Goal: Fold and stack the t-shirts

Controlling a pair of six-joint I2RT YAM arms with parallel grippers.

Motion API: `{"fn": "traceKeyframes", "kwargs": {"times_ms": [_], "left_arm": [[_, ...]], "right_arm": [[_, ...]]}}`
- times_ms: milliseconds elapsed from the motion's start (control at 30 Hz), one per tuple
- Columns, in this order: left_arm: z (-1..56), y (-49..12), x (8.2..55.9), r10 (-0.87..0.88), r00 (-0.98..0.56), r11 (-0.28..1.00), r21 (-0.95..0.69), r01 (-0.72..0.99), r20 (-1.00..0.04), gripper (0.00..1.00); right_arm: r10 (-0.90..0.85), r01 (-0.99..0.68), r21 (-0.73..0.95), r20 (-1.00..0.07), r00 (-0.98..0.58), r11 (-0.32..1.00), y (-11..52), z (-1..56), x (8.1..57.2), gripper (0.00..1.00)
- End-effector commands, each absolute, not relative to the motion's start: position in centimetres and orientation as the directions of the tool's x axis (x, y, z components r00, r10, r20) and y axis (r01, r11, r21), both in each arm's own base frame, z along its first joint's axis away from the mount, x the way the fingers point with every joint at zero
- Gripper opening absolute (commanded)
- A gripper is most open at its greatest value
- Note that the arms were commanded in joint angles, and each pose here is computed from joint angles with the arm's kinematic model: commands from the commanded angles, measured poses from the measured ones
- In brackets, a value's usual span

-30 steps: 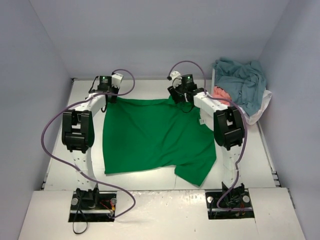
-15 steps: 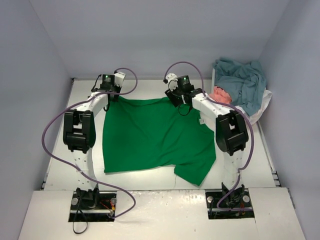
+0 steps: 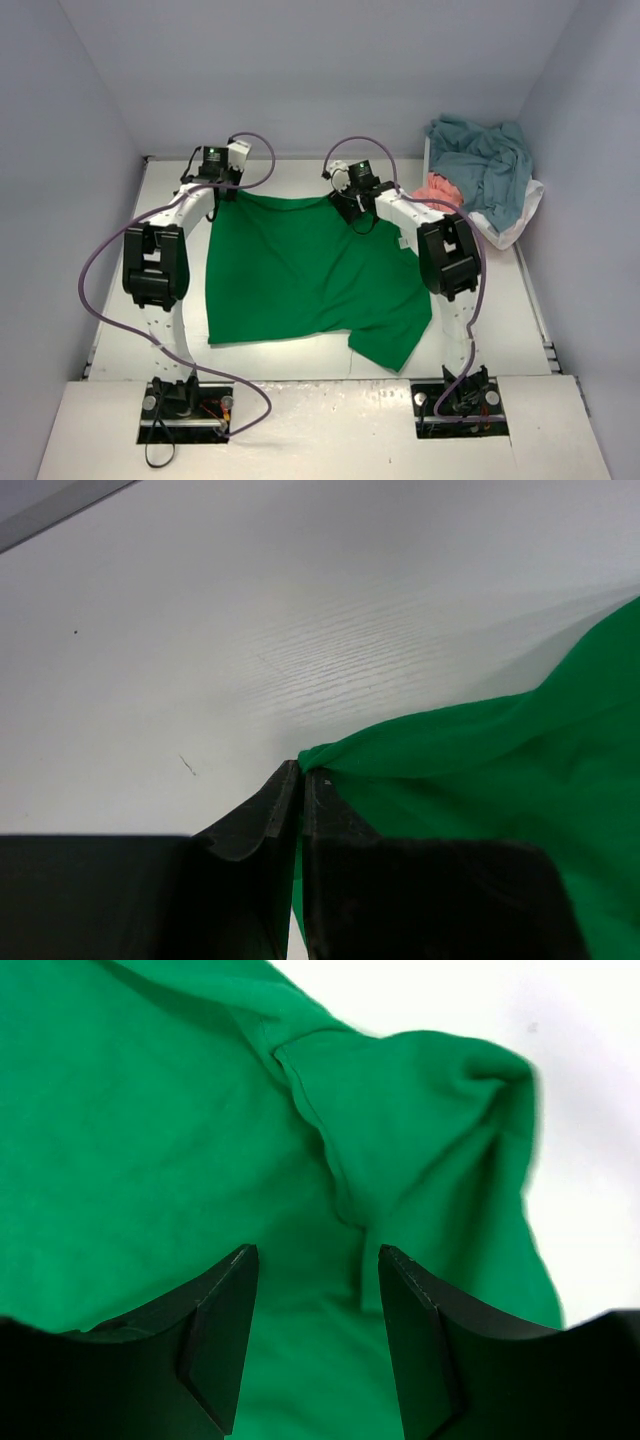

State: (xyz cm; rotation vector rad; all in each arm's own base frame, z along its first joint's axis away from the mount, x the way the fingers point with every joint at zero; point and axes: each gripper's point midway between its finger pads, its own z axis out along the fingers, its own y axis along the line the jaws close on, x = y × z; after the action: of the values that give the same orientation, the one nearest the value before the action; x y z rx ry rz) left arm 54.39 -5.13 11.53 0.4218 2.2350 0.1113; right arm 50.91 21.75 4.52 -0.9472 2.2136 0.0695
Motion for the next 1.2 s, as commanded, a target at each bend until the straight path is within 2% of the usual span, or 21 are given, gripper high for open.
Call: {"fn": "traceKeyframes", "kwargs": {"times_ms": [0,267,367,500,633,667,733,867,933,1167], "left_arm": [[16.9,-5.7,54.7,0.32,-0.499,0.944,0.226,0.24,-0.805,0.0],[17.7,-5.9,54.1,0.319,-0.491,0.943,0.219,0.251,-0.811,0.0],[18.0,-5.9,54.1,0.321,-0.487,0.942,0.221,0.253,-0.812,0.0],[17.6,-5.8,54.1,0.325,-0.492,0.941,0.223,0.255,-0.808,0.0],[17.2,-5.9,54.1,0.324,-0.498,0.941,0.219,0.258,-0.805,0.0],[17.2,-5.9,54.1,0.323,-0.498,0.941,0.217,0.258,-0.805,0.0],[17.2,-6.0,54.1,0.32,-0.499,0.942,0.213,0.26,-0.805,0.0],[17.1,-5.9,53.9,0.32,-0.501,0.942,0.214,0.259,-0.804,0.0],[16.9,-5.9,53.8,0.326,-0.503,0.94,0.218,0.261,-0.8,0.0],[16.2,-6.0,53.5,0.321,-0.515,0.941,0.209,0.265,-0.795,0.0]], "right_arm": [[-0.598,-0.641,-0.242,-0.68,-0.424,0.729,22.4,6.6,53.2,0.48],[-0.574,-0.61,-0.253,-0.706,-0.415,0.751,22.9,6.5,56.1,0.47],[-0.568,-0.601,-0.254,-0.71,-0.415,0.757,23.1,6.5,56.6,0.45],[-0.569,-0.59,-0.267,-0.712,-0.412,0.762,22.7,7.1,56.5,0.48],[-0.563,-0.581,-0.27,-0.717,-0.411,0.768,21.8,7.3,56.7,0.45],[-0.567,-0.582,-0.274,-0.716,-0.408,0.766,21.6,7.2,56.9,0.39],[-0.569,-0.579,-0.277,-0.711,-0.413,0.767,21.3,6.7,57.1,0.34],[-0.572,-0.581,-0.276,-0.704,-0.42,0.766,21.0,5.7,57.4,0.09],[-0.574,-0.58,-0.281,-0.705,-0.417,0.765,20.9,5.8,57.5,0.02],[-0.577,-0.48,-0.391,-0.744,-0.337,0.785,20.1,8.5,60.7,0.0]]}}
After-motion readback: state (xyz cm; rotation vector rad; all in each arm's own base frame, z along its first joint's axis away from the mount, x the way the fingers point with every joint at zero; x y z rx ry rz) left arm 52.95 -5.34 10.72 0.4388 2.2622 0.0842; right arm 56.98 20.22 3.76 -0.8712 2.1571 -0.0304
